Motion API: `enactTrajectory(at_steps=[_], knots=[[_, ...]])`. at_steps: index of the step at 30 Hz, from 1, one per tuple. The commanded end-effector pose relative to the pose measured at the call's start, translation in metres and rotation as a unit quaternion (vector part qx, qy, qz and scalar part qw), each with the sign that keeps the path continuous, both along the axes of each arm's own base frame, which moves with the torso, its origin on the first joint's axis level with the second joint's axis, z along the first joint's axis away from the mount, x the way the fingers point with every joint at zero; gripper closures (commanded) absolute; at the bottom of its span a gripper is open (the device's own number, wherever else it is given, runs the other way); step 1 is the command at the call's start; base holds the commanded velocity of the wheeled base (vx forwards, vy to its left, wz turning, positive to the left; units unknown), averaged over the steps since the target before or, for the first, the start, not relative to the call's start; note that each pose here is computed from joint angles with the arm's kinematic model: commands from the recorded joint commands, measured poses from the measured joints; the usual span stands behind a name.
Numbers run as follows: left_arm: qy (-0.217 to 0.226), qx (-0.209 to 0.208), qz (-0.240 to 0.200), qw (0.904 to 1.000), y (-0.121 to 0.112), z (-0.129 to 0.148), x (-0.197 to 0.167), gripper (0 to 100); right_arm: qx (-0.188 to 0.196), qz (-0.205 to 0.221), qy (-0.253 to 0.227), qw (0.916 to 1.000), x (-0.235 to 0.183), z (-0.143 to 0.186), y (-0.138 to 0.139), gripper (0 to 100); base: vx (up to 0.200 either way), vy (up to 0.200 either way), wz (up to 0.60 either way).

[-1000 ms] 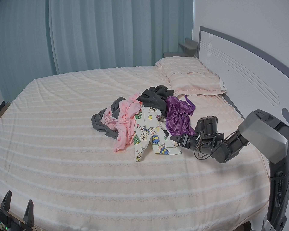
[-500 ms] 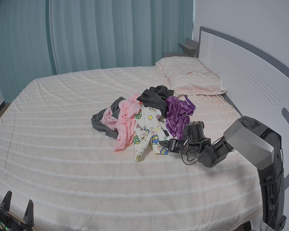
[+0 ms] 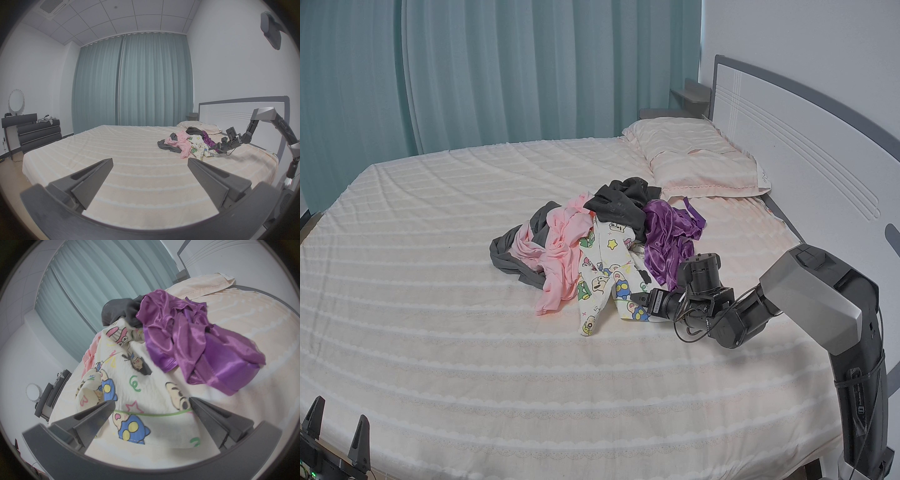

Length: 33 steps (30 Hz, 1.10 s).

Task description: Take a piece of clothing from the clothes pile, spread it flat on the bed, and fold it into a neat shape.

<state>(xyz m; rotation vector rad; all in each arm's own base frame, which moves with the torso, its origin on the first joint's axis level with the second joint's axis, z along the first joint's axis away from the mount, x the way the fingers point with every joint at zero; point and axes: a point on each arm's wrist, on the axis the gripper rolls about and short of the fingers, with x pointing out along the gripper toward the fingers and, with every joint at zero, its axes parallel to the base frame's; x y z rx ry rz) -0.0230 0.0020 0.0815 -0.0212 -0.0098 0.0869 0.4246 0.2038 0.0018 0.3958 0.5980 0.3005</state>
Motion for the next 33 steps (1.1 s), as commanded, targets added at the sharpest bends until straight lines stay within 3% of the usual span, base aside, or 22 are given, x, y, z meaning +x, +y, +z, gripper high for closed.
enactTrajectory(at_steps=[1,5,6,19,25,29,30,33], knots=[[0.001,0.0,0.0,1.0,0.0,-0.005,0.0,0,-0.002,0.018,0.0,0.9998,-0.007,-0.003,0.016,0,0.0,0.0,0.0],[0.001,0.0,0.001,1.0,0.0,-0.005,0.0,0,-0.006,0.028,-0.008,0.9996,-0.006,-0.001,0.022,0,0.0,0.0,0.0],[0.001,0.0,0.0,1.0,0.0,-0.005,0.0,0,-0.009,0.028,-0.006,0.9996,-0.004,-0.003,0.022,100,0.0,0.0,0.0],[0.001,0.0,0.0,1.0,0.0,-0.005,0.0,0,-0.005,0.026,0.0,0.9996,-0.01,0.002,0.018,100,0.0,0.0,0.0],[0.001,0.0,0.0,1.0,0.0,-0.005,0.0,0,0.029,0.027,0.031,0.9987,-0.048,0.032,-0.004,100,0.0,0.0,0.0],[0.001,0.0,0.0,1.0,0.0,-0.005,0.0,0,0.032,0.03,0.033,0.9985,-0.053,0.035,-0.008,100,0.0,0.0,0.0],[0.001,0.0,0.0,1.0,0.0,-0.005,0.0,0,0.043,0.045,0.037,0.9974,-0.088,0.04,-0.027,100,0.0,0.0,0.0],[0.001,0.0,0.0,1.0,0.0,-0.005,0.0,0,0.054,0.054,0.024,0.9967,-0.116,0.045,-0.041,100,0.0,0.0,0.0]])
